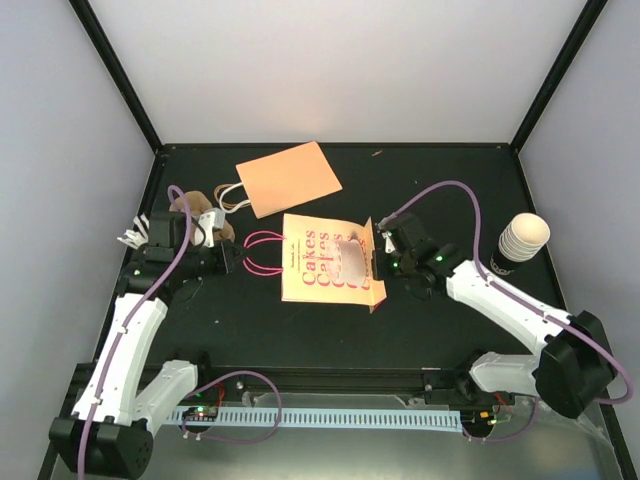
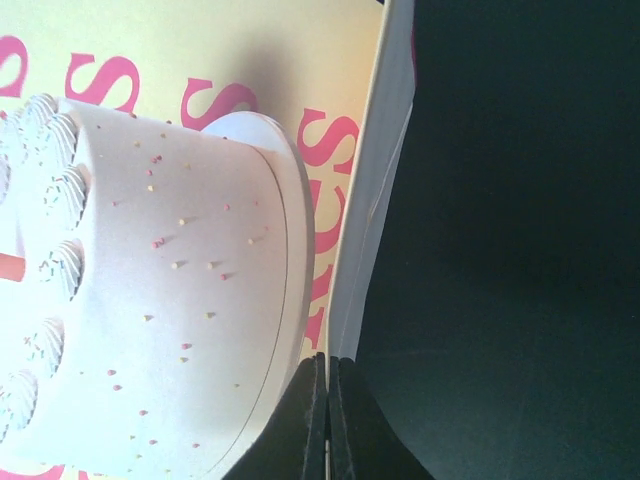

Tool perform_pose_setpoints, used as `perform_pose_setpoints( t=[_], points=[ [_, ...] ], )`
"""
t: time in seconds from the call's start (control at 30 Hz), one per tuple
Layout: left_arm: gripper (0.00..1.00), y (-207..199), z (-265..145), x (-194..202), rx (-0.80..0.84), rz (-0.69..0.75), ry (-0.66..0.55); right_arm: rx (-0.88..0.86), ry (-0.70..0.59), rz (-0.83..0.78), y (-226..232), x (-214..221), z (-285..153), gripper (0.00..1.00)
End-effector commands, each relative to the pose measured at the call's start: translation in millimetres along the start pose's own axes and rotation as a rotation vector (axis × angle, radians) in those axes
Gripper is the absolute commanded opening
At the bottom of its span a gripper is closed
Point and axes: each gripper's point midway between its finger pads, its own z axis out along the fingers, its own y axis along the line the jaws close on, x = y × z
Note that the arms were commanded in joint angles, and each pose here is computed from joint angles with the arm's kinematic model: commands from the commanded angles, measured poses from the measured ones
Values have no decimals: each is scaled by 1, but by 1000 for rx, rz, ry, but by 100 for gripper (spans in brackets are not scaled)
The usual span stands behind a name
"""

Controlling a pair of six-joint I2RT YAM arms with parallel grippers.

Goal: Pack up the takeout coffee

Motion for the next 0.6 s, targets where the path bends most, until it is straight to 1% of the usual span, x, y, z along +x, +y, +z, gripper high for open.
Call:
perform_pose_setpoints(
  t=[0.0, 0.3, 0.57],
  points=[
    [2, 15, 5, 6, -37, -7, 31, -105, -44, 30, 5, -9, -8, 1],
    [2, 30, 12, 11, -53, -33, 40, -192, -79, 122, -6, -11, -16, 1],
    [2, 37, 12, 12, -69, -48, 36, -259, -102, 168, -9, -13, -20, 1]
  ],
)
